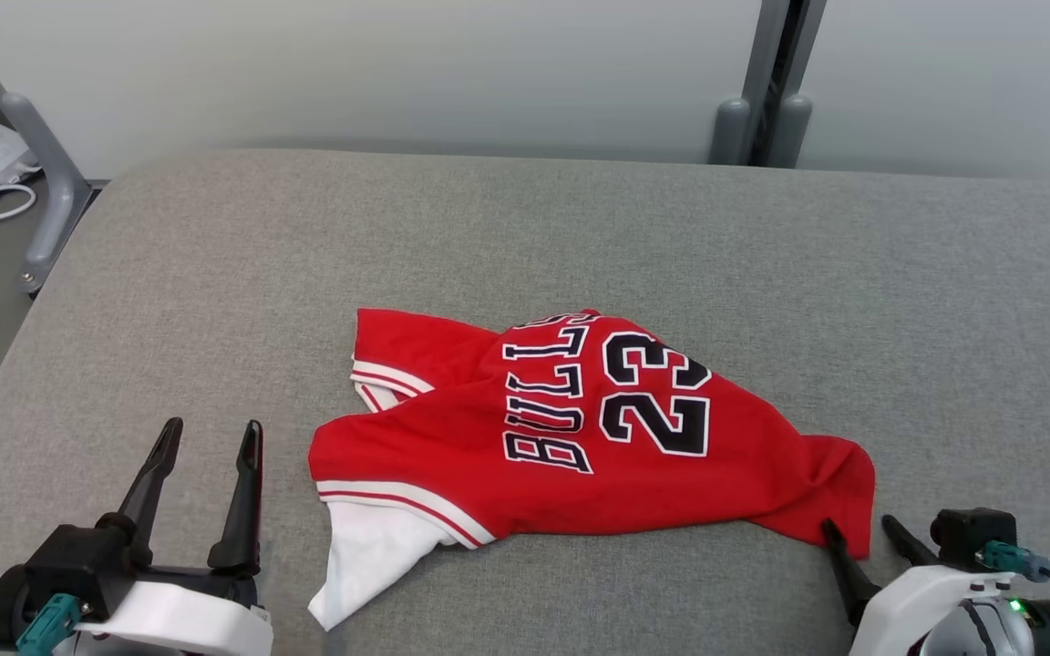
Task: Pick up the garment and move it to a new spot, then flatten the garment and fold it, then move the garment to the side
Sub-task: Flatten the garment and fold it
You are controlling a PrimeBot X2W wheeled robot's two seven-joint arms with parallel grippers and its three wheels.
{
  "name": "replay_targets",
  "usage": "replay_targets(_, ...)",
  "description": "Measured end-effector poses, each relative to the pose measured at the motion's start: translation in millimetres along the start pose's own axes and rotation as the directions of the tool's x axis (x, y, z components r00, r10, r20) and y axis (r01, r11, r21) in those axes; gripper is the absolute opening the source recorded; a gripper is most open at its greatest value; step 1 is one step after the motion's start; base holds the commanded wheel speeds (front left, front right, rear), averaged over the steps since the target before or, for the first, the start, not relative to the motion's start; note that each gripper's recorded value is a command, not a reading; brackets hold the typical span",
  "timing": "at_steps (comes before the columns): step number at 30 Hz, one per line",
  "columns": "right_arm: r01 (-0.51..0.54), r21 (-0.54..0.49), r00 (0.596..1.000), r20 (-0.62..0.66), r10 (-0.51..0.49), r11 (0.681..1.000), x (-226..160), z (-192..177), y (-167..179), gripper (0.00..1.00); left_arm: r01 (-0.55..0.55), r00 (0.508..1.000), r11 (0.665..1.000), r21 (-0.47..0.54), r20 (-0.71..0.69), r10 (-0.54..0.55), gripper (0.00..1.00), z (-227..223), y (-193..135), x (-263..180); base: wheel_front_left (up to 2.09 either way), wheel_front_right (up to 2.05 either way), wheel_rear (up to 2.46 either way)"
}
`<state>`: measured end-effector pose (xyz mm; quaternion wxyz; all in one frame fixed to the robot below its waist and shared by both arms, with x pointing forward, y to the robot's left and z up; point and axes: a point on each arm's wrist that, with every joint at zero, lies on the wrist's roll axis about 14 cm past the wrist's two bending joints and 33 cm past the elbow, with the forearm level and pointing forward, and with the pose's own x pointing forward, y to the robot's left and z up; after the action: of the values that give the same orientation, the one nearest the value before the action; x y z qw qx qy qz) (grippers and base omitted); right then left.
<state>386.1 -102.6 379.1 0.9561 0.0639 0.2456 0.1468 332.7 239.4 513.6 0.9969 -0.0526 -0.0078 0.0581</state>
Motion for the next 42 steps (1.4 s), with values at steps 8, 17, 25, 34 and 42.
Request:
replay_targets(8, -0.039, 0.027, 0.995, -0.093, 0.041, 0.999, 13, -11, 7, 0.00, -0.007, 1.000, 1.000, 0.000, -0.008, 0.007, 1.00, -6, 2, 6, 0.00, 0.00, 0.00)
replay_targets(17, -0.104, 0.007, 0.985, -0.134, 0.104, 0.995, -12, 27, -6, 0.00, 0.013, 1.000, 1.000, -0.007, 0.003, -0.013, 1.00, -6, -5, 13, 0.00, 0.00, 0.00)
replay_targets(25, -0.142, 0.012, 0.987, -0.075, 0.142, 0.990, -62, 100, -8, 0.00, 0.045, 0.999, 0.999, -0.013, 0.007, -0.045, 1.00, -6, -15, 19, 0.00, 0.00, 0.00)
replay_targets(34, -0.073, 0.026, 0.996, -0.044, 0.074, 0.997, -61, 113, -18, 0.00, 0.045, 0.999, 0.999, -0.021, -0.006, -0.045, 1.00, -12, -16, 20, 0.00, 0.00, 0.00)
replay_targets(42, 0.022, 0.106, 0.994, -0.108, -0.010, 0.994, -28, 49, -47, 0.00, 0.050, 0.998, 0.998, -0.030, -0.024, -0.050, 1.00, -19, -17, 26, 0.00, 0.00, 0.00)
